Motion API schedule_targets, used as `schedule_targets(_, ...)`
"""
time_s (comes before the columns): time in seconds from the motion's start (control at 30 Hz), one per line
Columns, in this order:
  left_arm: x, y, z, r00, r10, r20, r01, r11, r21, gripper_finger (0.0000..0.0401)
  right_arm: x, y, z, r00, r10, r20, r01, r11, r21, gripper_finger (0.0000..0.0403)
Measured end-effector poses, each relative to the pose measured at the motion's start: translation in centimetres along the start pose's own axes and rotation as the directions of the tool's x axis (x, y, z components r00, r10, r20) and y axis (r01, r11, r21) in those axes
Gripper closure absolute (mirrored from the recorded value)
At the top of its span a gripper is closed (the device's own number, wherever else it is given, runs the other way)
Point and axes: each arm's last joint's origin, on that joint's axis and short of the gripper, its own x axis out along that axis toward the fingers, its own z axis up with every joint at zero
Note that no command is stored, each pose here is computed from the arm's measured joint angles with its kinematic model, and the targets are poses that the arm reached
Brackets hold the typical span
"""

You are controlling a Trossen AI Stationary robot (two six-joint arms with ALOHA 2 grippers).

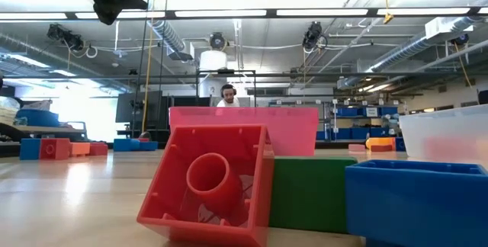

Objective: Sort blocks by size
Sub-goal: Put the blue 1 stud game piece into the transparent bin

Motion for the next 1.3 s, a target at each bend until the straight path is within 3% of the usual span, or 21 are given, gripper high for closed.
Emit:
schedule_targets(0.23,0.0,0.0,0.0,1.000,0.000,-0.001,0.000,1.000,-0.001,0.0243,4.2,-0.3,-4.8,0.994,-0.046,-0.099,0.046,0.999,0.002,0.0120)
schedule_targets(0.43,0.0,0.0,0.0,1.000,0.000,-0.001,0.000,1.000,0.026,0.0243,8.0,-1.1,-6.7,0.981,-0.045,-0.187,0.047,0.999,0.005,0.0106)
schedule_targets(1.07,0.0,0.0,0.0,1.000,0.001,-0.001,-0.001,1.000,-0.006,0.0242,14.4,-3.1,-8.9,0.953,0.066,-0.295,-0.056,0.998,0.042,0.0132)
schedule_targets(1.3,0.0,0.0,0.0,1.000,0.001,-0.001,-0.001,1.000,-0.008,0.0242,15.0,-3.6,-9.2,0.947,0.056,-0.317,-0.048,0.998,0.032,0.0200)
